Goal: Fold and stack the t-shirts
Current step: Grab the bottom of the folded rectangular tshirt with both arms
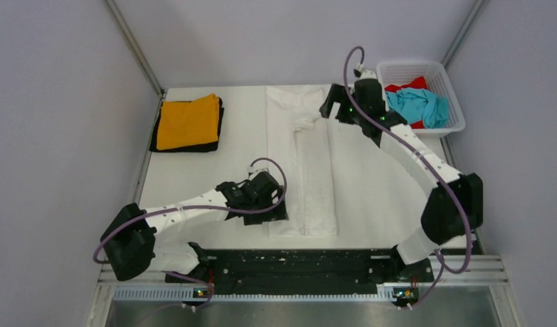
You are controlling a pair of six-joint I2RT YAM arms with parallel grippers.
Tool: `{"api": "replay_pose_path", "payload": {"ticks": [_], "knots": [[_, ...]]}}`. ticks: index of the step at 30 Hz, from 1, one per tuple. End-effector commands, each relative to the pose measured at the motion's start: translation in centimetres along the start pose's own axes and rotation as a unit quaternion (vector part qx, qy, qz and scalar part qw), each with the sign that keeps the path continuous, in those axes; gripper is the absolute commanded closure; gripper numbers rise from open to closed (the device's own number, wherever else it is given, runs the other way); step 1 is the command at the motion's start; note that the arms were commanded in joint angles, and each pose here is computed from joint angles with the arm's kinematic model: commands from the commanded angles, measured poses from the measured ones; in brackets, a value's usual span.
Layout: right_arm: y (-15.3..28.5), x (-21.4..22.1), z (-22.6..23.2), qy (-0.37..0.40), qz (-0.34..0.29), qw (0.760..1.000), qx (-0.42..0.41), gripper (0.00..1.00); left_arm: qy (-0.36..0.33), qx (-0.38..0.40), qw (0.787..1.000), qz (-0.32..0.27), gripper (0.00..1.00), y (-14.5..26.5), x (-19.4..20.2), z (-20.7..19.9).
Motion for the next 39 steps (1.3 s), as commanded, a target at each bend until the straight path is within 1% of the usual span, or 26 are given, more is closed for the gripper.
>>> {"api": "replay_pose_path", "payload": {"ticks": [1, 3, 5, 8, 11, 14, 18, 23, 27, 30, 31, 34, 37, 38, 39], "knots": [[4.9, 10.3, -4.6, -0.057, 0.084, 0.991, 0.083, 0.02, 0.006, -0.008, 0.999, 0.035, 0.01, -0.3, 3.4, 2.8], [7.7, 14.2, -6.4, -0.068, 0.116, 0.986, 0.096, 0.02, 0.004, 0.013, 0.999, 0.036, 0.02, -0.4, 4.4, 3.2], [10.3, 16.8, -7.2, -0.080, 0.144, 0.982, 0.088, 0.03, 0.006, 0.027, 0.999, 0.031, 0.06, -0.6, 4.8, 3.4], [13.6, 18.8, -7.7, -0.091, 0.161, 0.980, 0.072, 0.03, 0.003, 0.052, 0.998, 0.036, 0.16, -0.9, 5.3, 3.1], [15.6, 20.3, -7.9, -0.110, 0.180, 0.977, 0.042, 0.04, 0.014, 0.061, 0.997, 0.040, 0.28, -1.6, 5.8, 3.3], [16.5, 22.0, -8.7, -0.137, 0.198, 0.970, 0.038, 0.04, 0.027, 0.059, 0.997, 0.040, 0.40, -2.2, 6.3, 3.7], [16.9, 22.8, -9.3, -0.145, 0.202, 0.968, 0.031, 0.07, 0.037, 0.051, 0.997, 0.035, 0.49, -2.8, 6.4, 4.0], [17.3, 25.1, -9.6, -0.137, 0.258, 0.956, 0.035, 0.14, 0.035, 0.042, 0.998, 0.034, 0.63, -3.3, 5.9, 3.7], [17.7, 27.2, -10.2, -0.130, 0.293, 0.946, 0.045, 0.23, 0.038, 0.022, 0.998, 0.046, 0.85, -3.8, 6.1, 4.0], [17.9, 28.4, -11.0, -0.132, 0.309, 0.940, 0.057, 0.30, 0.037, 0.004, 0.998, 0.052, 0.98, -3.9, 6.2, 4.4], [17.9, 28.7, -11.3, -0.132, 0.311, 0.939, 0.062, 0.32, 0.038, 0.005, 0.998, 0.054, 1.00, -4.0, 6.3, 4.4], [17.8, 29.5, -11.9, -0.134, 0.319, 0.936, 0.067, 0.39, 0.039, 0.010, 0.998, 0.056, 1.00, -3.9, 6.4, 4.3], [17.4, 30.3, -12.1, -0.136, 0.328, 0.933, 0.063, 0.49, 0.044, 0.011, 0.998, 0.053, 1.00, -3.8, 6.5, 4.3], [17.4, 30.5, -12.1, -0.135, 0.332, 0.931, 0.064, 0.58, 0.046, 0.012, 0.998, 0.052, 1.00, -3.8, 6.5, 4.3], [17.3, 30.7, -12.0, -0.133, 0.337, 0.930, 0.062, 0.64, 0.048, 0.015, 0.998, 0.049, 1.00, -3.7, 6.4, 4.3]]}}
Point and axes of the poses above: each gripper's point midway between its finger pads, its own y axis back along the fingers, its own z axis along the line the jaws close on, x = y × z, the point moved 6 cm from there along y, back along the fingers, and after that the axes turned 13 degrees about -y, right-handed, at the moved point
